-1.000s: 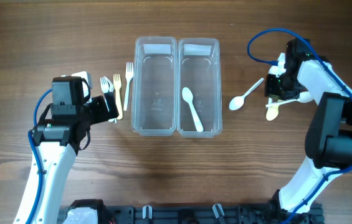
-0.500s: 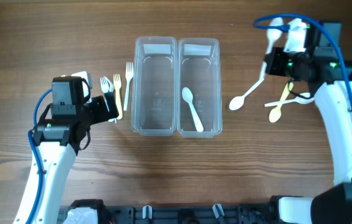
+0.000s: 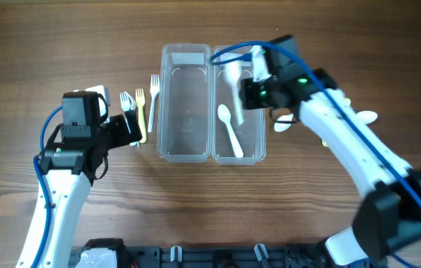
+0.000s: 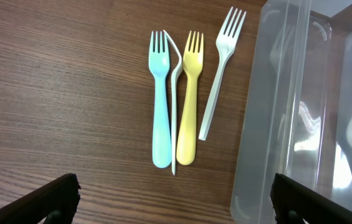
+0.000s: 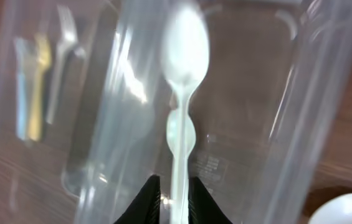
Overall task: Pack container
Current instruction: 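Place the white spoon into the right tray and open the gripper, then grasp a white spoon lying across the yellow spoon with the right gripper, then drop the white spoon into the right tray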
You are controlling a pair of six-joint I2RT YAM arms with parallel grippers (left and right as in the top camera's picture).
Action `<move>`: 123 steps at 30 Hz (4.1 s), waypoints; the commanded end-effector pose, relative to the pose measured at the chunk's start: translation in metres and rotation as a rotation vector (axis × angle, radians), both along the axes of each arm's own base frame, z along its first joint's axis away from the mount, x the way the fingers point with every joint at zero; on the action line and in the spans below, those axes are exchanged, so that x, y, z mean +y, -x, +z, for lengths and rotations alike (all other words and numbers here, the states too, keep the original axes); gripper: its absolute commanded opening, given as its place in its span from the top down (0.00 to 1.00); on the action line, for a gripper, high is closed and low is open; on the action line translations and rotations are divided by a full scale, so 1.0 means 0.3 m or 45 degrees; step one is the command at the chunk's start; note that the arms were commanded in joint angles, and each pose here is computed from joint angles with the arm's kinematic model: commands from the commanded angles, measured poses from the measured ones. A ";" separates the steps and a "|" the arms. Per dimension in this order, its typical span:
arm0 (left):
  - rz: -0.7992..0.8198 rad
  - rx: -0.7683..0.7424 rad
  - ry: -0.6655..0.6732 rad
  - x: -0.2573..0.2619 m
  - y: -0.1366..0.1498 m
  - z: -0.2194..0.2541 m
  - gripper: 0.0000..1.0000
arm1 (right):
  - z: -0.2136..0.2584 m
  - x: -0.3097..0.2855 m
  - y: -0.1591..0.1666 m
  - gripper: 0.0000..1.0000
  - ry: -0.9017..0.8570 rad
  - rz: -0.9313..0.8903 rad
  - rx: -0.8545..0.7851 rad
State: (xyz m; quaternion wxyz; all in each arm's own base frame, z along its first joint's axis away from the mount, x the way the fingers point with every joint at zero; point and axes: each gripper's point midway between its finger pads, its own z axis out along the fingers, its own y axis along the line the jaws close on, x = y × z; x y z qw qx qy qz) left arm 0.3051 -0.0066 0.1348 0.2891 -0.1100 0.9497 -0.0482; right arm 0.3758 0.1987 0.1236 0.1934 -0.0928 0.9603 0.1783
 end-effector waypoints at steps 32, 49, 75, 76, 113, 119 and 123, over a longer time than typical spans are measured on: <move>0.009 -0.023 -0.003 -0.001 -0.017 0.023 0.00 | -0.138 -0.908 0.058 0.44 0.037 -1.167 0.376; 0.009 -0.023 -0.003 -0.001 -0.017 0.023 0.00 | -0.404 -0.915 0.096 0.50 0.080 -1.226 0.660; 0.009 -0.023 -0.003 -0.001 -0.017 0.023 0.00 | -0.496 -0.980 0.151 0.81 0.138 -1.312 0.746; 0.009 -0.023 -0.003 -0.001 -0.017 0.023 0.00 | -0.496 -0.979 0.152 0.83 0.139 -1.306 0.747; 0.009 -0.023 -0.003 -0.001 -0.017 0.023 0.00 | -0.127 -0.038 -0.002 0.96 0.128 0.027 0.038; 0.009 -0.023 -0.003 -0.001 -0.017 0.023 0.00 | -0.135 0.018 0.030 0.74 0.138 0.171 0.033; 0.009 -0.023 -0.003 -0.001 -0.017 0.023 0.00 | 0.137 -0.005 0.040 0.48 0.089 0.152 -0.187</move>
